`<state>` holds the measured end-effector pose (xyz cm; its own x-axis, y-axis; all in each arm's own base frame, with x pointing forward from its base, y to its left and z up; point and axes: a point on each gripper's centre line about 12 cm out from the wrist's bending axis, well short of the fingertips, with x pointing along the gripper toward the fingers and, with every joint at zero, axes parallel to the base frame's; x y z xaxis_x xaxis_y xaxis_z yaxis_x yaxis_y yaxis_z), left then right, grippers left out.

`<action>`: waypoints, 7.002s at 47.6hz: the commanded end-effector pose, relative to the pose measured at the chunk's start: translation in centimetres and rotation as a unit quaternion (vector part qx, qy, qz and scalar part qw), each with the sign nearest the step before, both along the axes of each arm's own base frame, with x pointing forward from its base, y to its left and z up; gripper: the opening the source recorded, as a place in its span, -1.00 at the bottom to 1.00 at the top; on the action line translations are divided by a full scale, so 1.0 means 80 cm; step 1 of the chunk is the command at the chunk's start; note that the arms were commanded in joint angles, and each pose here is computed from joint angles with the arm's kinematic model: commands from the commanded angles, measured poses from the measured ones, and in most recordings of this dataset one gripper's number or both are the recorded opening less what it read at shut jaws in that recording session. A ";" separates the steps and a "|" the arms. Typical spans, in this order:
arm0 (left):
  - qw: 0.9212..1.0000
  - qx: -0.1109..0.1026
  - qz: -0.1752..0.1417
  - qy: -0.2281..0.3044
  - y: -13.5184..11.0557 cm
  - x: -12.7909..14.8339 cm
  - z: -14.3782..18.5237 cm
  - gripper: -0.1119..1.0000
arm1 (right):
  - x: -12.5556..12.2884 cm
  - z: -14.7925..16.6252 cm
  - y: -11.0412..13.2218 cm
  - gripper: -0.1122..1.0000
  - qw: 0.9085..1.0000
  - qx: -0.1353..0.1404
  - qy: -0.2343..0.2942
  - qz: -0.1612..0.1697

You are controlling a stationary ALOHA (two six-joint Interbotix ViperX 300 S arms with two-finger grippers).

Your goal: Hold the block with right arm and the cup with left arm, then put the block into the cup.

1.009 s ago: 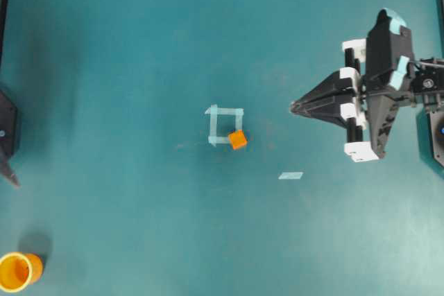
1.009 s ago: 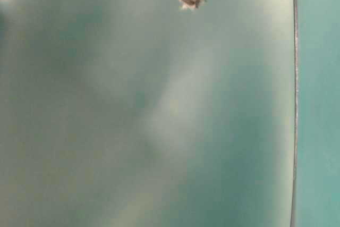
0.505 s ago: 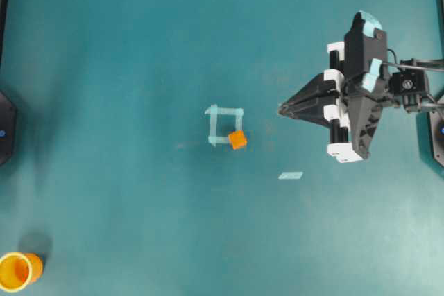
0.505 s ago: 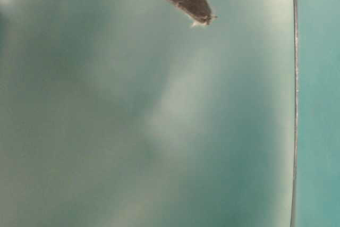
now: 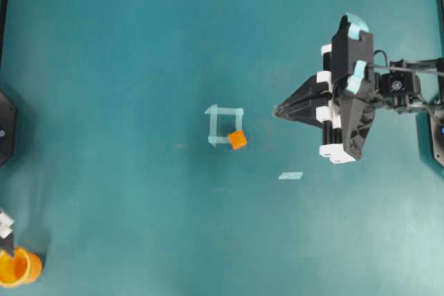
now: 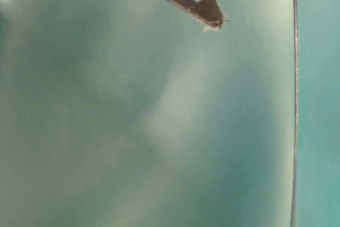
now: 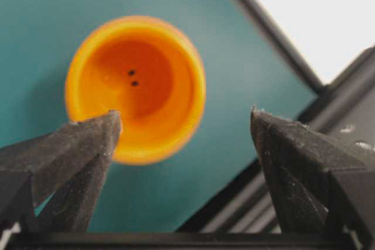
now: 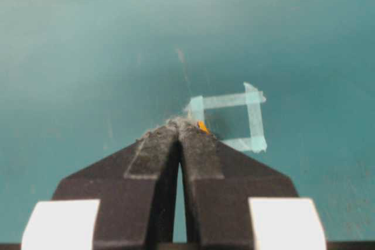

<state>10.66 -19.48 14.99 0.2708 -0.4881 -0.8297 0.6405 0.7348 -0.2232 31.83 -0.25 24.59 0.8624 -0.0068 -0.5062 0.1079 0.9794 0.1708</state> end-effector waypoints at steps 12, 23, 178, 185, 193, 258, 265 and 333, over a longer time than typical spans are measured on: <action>0.999 -0.008 0.047 -0.024 0.015 0.031 0.017 0.78 | 0.016 0.010 0.001 -0.79 1.000 0.001 0.002 0.001; 0.999 -0.005 0.047 -0.023 0.016 0.031 0.015 0.78 | 0.016 0.007 0.001 -0.50 1.000 0.002 0.009 0.001; 0.902 0.041 0.428 -0.040 0.225 0.320 0.039 0.44 | 0.132 -0.129 0.012 0.30 0.906 0.254 0.235 -0.246; 0.902 0.042 0.429 -0.039 0.225 0.316 0.038 0.44 | 0.138 -0.137 0.013 0.32 0.905 0.253 0.240 -0.246; 0.902 0.042 0.429 -0.036 0.225 0.312 0.036 0.44 | 0.140 -0.149 0.013 0.32 0.899 0.256 0.249 -0.255; 0.909 0.077 0.397 -0.098 0.268 0.384 0.063 0.44 | 0.093 0.013 0.003 -0.06 0.987 0.118 0.010 -0.105; 0.911 0.085 0.396 -0.081 0.269 0.394 0.064 0.44 | 0.094 0.015 0.002 -0.06 0.991 0.097 0.005 -0.095; 0.915 0.090 0.386 -0.071 0.260 0.422 0.084 0.44 | 0.092 0.011 0.000 -0.07 0.995 0.059 0.007 -0.079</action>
